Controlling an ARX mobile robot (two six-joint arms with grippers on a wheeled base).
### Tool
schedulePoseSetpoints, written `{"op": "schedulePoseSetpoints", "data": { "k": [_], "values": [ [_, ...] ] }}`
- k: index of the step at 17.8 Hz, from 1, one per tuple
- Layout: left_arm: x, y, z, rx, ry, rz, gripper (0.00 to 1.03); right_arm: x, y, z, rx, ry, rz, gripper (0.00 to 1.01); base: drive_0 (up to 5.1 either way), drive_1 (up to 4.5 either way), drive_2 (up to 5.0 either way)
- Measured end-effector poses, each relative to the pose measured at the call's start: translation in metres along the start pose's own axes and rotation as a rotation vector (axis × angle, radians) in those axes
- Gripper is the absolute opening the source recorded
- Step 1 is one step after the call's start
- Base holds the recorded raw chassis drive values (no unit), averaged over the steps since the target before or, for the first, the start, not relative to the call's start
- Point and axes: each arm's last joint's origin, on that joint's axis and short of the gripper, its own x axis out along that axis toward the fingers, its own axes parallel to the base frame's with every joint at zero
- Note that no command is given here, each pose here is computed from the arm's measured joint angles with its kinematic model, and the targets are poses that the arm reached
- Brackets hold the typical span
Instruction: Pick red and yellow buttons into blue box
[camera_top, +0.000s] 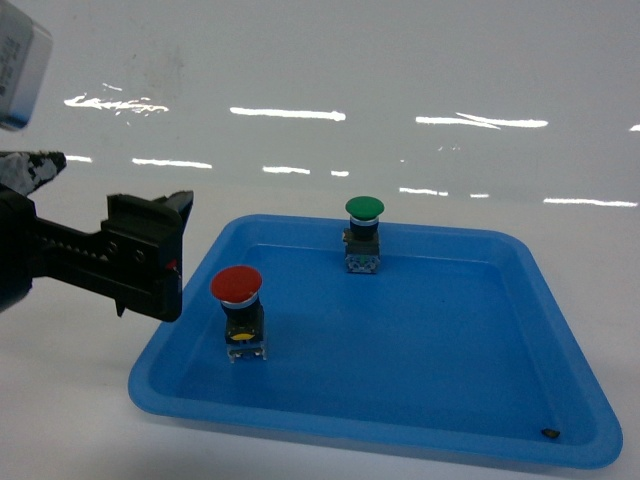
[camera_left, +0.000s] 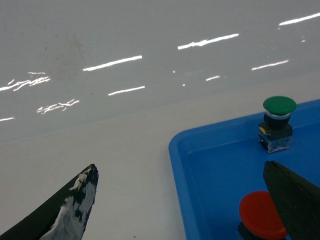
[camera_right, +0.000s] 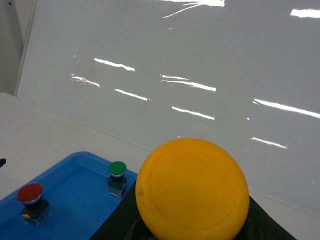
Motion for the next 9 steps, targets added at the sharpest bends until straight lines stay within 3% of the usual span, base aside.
{"op": "schedulePoseSetpoints", "data": {
  "k": [4,6,8,9],
  "values": [
    [0.001,-0.015,0.001,-0.006,0.007,-0.075,0.98,0.0,0.0,0.0,0.0,0.0,0.0,0.28,0.0,0.0,0.0],
    [0.003,-0.02,0.003,-0.03,0.02,-0.118,0.98,0.0,0.0,0.0,0.0,0.0,0.0,0.28,0.0,0.0,0.0],
    [0.005,-0.022,0.0,-0.086,0.058,-0.173,0.98,0.0,0.0,0.0,0.0,0.0,0.0,0.28,0.0,0.0,0.0],
    [0.01,-0.022,-0.005,-0.149,0.104,-0.217,0.98,0.0,0.0,0.0,0.0,0.0,0.0,0.28,0.0,0.0,0.0]
  ]
}}
